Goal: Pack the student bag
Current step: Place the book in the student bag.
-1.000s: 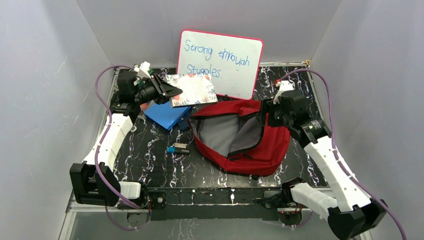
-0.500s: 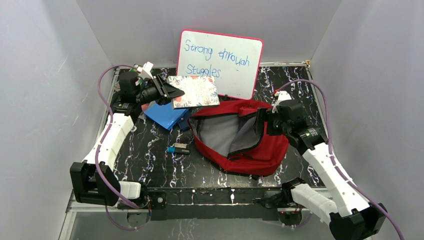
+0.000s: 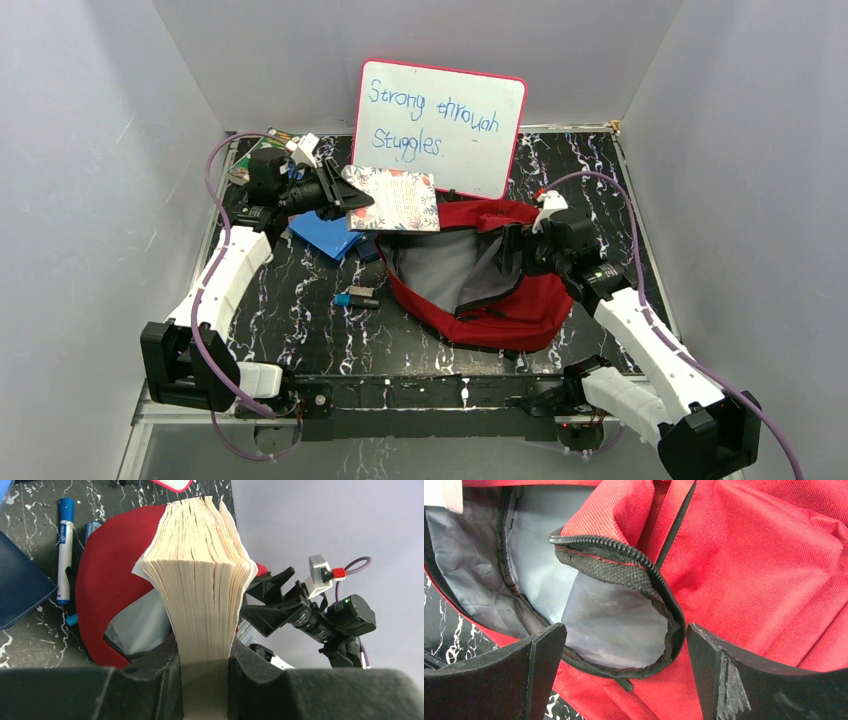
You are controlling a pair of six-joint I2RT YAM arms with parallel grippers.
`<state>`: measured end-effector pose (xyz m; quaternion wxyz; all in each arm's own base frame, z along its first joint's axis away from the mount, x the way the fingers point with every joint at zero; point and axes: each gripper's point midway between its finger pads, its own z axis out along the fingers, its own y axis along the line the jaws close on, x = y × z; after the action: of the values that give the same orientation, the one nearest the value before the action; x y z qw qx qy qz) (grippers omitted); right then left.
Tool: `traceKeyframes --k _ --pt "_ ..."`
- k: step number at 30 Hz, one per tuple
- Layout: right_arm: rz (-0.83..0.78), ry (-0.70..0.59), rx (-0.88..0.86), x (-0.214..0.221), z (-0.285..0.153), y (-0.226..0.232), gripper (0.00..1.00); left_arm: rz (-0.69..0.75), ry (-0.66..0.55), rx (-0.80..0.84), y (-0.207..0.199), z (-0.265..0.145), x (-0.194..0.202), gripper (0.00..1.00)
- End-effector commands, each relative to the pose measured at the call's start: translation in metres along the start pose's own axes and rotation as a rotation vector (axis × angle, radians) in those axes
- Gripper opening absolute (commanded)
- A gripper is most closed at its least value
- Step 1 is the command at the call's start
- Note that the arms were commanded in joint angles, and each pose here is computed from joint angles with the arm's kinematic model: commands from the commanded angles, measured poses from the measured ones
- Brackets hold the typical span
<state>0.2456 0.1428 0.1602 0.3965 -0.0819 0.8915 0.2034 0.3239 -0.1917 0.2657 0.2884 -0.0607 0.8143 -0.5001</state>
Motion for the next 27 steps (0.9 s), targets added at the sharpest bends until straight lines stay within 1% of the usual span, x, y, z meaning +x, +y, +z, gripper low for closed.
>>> traceKeyframes --k 1,3,10,14,17,21,23,26,27 --pt "-0.011 -0.101 -0.029 -0.021 0.009 0.003 0.99 0.103 0.017 0.051 -0.021 -0.008 0.000 0.00" --pt "-0.007 -0.110 -0.041 -0.020 0.011 0.002 0.98 0.113 0.032 0.043 -0.018 -0.008 0.004 0.00" --pt "-0.031 -0.129 -0.174 -0.013 0.014 0.019 0.94 0.106 0.076 0.031 -0.009 -0.004 0.014 0.00" --pt "-0.031 -0.133 -0.208 -0.008 0.014 0.022 0.89 0.110 0.090 0.030 -0.007 0.000 0.017 0.00" --pt "-0.021 -0.136 -0.221 -0.006 0.015 0.023 0.80 0.119 0.099 0.033 -0.006 0.001 0.019 0.00" --pt "-0.011 -0.154 -0.239 -0.009 0.013 0.026 0.62 0.126 0.112 0.034 -0.005 0.003 0.023 0.00" --pt "-0.010 -0.176 -0.237 -0.016 0.008 0.028 0.49 0.130 0.119 0.037 -0.005 0.004 0.026 0.00" --pt "0.002 -0.211 -0.208 -0.026 -0.003 0.026 0.26 0.136 0.133 0.044 -0.006 0.005 0.029 0.00" --pt "0.006 -0.218 -0.199 -0.030 -0.008 0.026 0.22 0.140 0.140 0.043 -0.006 0.004 0.029 0.00"
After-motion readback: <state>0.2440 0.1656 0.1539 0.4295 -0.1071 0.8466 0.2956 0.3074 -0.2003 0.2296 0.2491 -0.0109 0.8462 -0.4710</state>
